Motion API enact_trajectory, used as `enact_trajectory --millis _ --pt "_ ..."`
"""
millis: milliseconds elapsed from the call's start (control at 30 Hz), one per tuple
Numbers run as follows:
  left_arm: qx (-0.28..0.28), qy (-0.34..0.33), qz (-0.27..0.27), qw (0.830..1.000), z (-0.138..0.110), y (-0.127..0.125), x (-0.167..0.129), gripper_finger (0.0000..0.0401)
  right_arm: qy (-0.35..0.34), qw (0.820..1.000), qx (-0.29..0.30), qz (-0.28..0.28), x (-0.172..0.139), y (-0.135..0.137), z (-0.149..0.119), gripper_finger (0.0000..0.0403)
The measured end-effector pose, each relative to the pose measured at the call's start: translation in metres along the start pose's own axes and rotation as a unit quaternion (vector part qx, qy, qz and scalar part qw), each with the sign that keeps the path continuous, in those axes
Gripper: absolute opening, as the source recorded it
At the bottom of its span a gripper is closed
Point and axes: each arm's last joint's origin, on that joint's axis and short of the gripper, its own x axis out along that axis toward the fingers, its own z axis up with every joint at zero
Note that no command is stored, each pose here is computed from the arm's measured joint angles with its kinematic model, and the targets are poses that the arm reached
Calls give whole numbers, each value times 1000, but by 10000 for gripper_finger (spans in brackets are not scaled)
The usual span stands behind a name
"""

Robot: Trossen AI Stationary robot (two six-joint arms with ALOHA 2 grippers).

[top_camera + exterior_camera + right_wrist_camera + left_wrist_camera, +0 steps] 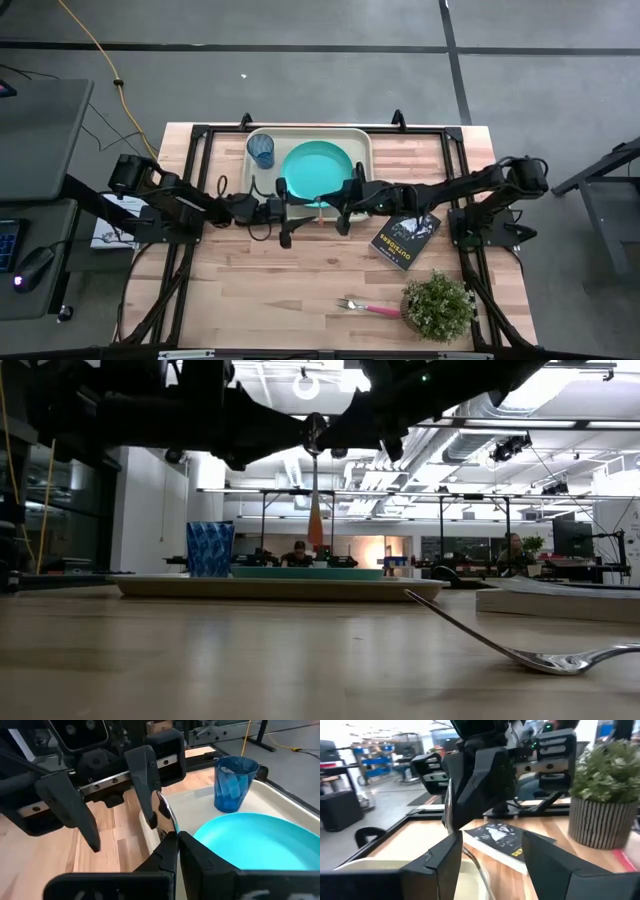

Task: Pick and place plate/cup/fork/spoon on tray
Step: Put the orange spoon on the white tray beside the light blue plate

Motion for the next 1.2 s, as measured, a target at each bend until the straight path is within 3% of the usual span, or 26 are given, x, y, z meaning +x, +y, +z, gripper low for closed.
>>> enact_trajectory --millis 400,600,800,1000,1200 --pt "-22 -3 40 999 11 -3 11 185 -7 1000 3 -8 -2 4 1 0" --pt "-5 6 69 998 11 -1 13 174 -6 1000 2 -3 -3 6 0 0" --pt "-2 9 94 996 11 1 12 132 -4 1000 2 3 -2 7 0 0" --pt "31 14 90 995 10 -1 12 79 -2 1000 -4 -3 -3 8 -1 0" --pt "69 15 99 993 14 -9 8 95 6 1000 -9 -12 -3 7 -2 0"
